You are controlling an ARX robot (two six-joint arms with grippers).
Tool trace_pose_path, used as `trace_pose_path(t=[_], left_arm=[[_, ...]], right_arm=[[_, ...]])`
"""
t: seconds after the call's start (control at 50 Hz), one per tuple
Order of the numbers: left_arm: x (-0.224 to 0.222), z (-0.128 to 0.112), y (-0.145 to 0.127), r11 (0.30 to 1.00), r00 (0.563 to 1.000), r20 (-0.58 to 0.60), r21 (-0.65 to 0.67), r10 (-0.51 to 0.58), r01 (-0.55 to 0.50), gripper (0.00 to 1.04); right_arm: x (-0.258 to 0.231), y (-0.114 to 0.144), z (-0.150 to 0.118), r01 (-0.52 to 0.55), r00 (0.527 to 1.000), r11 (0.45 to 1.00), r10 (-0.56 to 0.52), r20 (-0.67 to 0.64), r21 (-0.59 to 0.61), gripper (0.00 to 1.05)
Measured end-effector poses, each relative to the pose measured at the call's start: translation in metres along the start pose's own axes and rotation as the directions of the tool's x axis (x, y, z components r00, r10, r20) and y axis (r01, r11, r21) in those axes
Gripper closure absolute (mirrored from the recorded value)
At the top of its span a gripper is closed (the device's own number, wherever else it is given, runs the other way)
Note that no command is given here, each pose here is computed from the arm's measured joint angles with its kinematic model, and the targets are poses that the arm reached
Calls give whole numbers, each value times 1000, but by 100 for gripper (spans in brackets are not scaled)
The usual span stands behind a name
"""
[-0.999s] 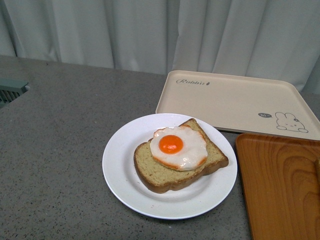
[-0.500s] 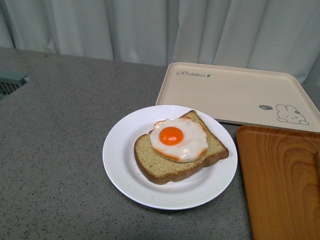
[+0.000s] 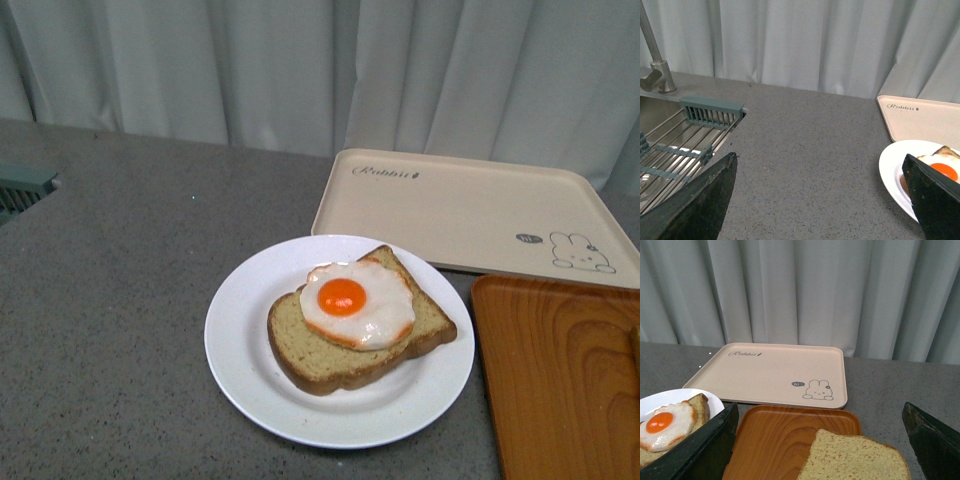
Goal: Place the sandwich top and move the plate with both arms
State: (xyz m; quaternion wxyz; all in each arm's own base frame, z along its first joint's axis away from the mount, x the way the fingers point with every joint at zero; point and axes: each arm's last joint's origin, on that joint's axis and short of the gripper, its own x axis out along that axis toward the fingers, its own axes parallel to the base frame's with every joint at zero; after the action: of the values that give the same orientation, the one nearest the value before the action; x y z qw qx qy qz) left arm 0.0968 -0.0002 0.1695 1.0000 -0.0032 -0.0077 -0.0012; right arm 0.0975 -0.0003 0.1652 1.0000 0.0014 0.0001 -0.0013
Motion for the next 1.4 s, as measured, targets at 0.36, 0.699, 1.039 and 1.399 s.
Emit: trace_pose_path(t=[0.36,0.699,1.039,1.399], left_arm=[[0,0,0,1000,1000,0,0,0,0,6],[0,0,0,1000,1000,0,0,0,0,6],[0,0,0,1000,1000,0,0,0,0,6],[0,0,0,1000,1000,0,0,0,0,6]], right_arm=[[0,0,0,0,1000,1000,0,0,0,9],[0,0,0,0,1000,1000,0,0,0,9],[0,0,0,0,1000,1000,0,0,0,9],[0,0,0,0,1000,1000,0,0,0,9]])
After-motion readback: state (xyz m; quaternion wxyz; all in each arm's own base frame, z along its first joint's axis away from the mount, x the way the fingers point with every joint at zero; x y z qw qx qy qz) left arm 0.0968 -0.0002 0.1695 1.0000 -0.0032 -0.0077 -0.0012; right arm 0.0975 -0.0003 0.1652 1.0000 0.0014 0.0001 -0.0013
